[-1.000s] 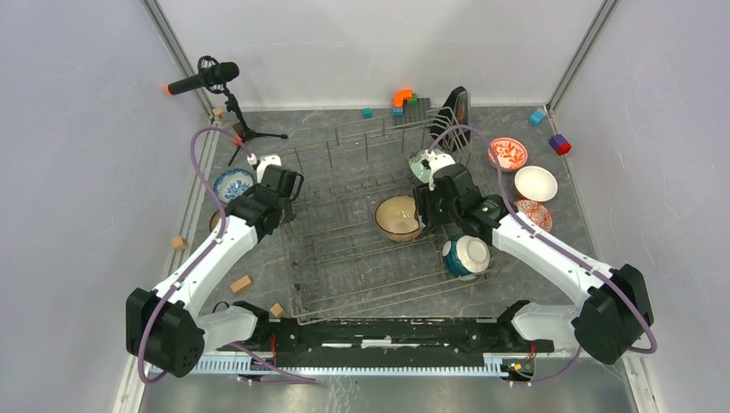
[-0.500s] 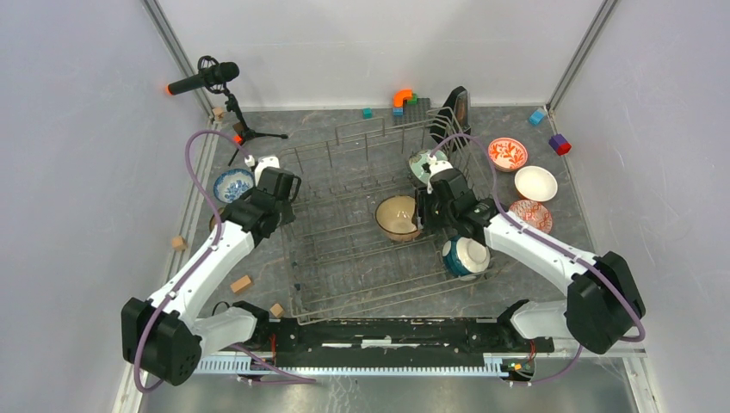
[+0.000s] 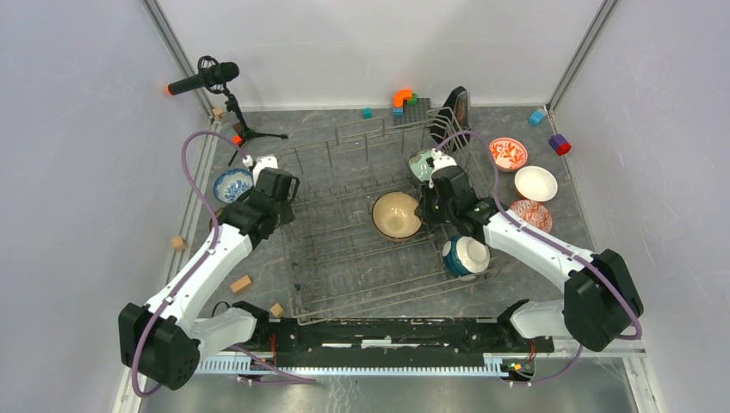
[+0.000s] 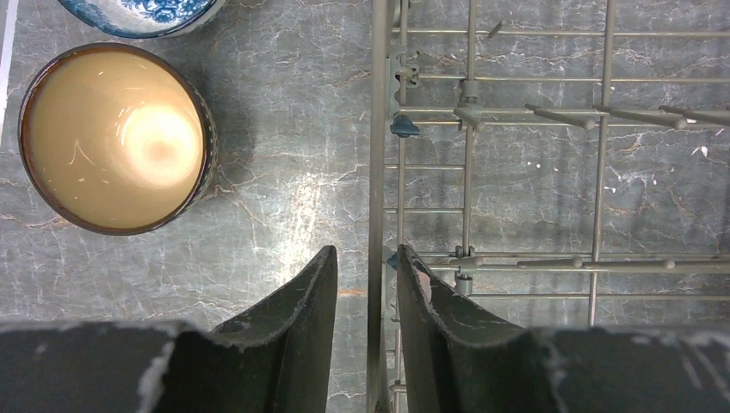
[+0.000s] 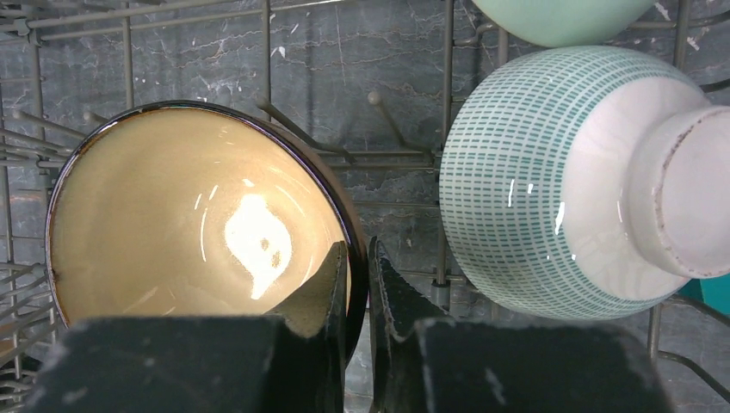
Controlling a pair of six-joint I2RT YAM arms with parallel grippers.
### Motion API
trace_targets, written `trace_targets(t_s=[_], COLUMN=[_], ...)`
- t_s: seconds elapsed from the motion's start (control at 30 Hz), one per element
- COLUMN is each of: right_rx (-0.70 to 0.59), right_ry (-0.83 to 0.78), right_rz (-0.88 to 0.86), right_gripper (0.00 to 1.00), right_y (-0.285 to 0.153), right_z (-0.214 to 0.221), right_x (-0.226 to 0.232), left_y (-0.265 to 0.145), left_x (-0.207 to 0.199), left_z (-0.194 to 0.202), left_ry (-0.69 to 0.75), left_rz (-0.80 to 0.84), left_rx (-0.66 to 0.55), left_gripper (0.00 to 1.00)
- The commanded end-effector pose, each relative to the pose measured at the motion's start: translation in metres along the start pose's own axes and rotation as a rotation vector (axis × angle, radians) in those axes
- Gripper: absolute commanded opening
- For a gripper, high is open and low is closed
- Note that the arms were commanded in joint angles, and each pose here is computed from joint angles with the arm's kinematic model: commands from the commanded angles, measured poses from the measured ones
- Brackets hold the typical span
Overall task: Unload the bowls from the dish rack
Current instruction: Pick up the bowl from the dish rack.
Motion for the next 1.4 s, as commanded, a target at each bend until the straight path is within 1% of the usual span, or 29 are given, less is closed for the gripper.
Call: trace_targets(t_s=[0.0,0.07,0.13,0.23,0.37,0.4,0.43,0.5,0.63,0.7,0.77,0.83,0.93,1.2,1.37], right_rx=[-0.073,-0.102,-0.138,-0.204,-0.306,-0.337,-0.359,-0.402,-0.429,-0.433,-0.440,-0.450,-0.465,-0.458,-0.469], right_ry=[-0.030,-0.044,-0.063,-0.119,-0.257,-0.291,-0.328,-0.390,-0.481,-0.515,-0.536,-0.536,-0.532,-0.528,-0.499], right_rz=[-0.072,-0.078,-0.096,-0.114,-0.157,-0.164,-0.158,-0.152,-0.112,-0.089,-0.074,-0.070,-0.073,-0.088,-0.112], right_gripper=[0.00,0.00,0.00,0.00,0.00,0.00,0.00,0.00,0.00,0.00,0.00,0.00,0.00,0.00,0.00], right_y=[-0.023,-0.031,-0.041,-0.060,-0.087,-0.095,-0.101,-0.113,-0.122,-0.122,-0.120,-0.117,-0.110,-0.098,-0.102], right_z=[-0.025,-0.032,-0.040,-0.053,-0.065,-0.068,-0.069,-0.070,-0.066,-0.060,-0.054,-0.050,-0.045,-0.033,-0.030], right_x=[0.011,0.013,0.015,0.019,0.033,0.040,0.045,0.057,0.074,0.078,0.081,0.082,0.081,0.081,0.079], left_y=[-0.006,-0.007,-0.009,-0.014,-0.029,-0.035,-0.040,-0.055,-0.088,-0.103,-0.114,-0.119,-0.122,-0.140,-0.137], left_x=[-0.002,0.000,0.002,0.004,0.007,0.008,0.008,0.005,-0.001,-0.003,-0.008,-0.015,-0.029,-0.073,-0.092], left_z=[-0.006,-0.008,-0.010,-0.014,-0.026,-0.030,-0.034,-0.041,-0.054,-0.057,-0.056,-0.051,-0.036,-0.007,0.003], left_ry=[-0.057,-0.060,-0.062,-0.074,-0.101,-0.122,-0.146,-0.167,-0.186,-0.166,-0.120,-0.055,0.045,0.263,0.339], left_rz=[0.015,0.000,-0.011,-0.018,0.021,0.036,0.057,0.156,0.376,0.490,0.589,0.645,0.692,0.799,0.740], left_rx=[-0.052,-0.070,-0.086,-0.122,-0.197,-0.222,-0.248,-0.275,-0.324,-0.344,-0.329,-0.298,-0.258,-0.219,-0.171], left_gripper=[0.40,0.43,0.47,0.62,0.82,0.92,0.99,1.00,1.00,1.00,1.00,1.00,1.00,0.99,0.88])
Point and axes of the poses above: each gripper's point midway between its finger pads, its own y axis out along the fingers, its own x axis along the line the jaws close on, z = x × y, the point moved 10 cm from there along -y, back along the fingers, and after that the axes turned 7 degrees about -y, right-handed, at the moved point
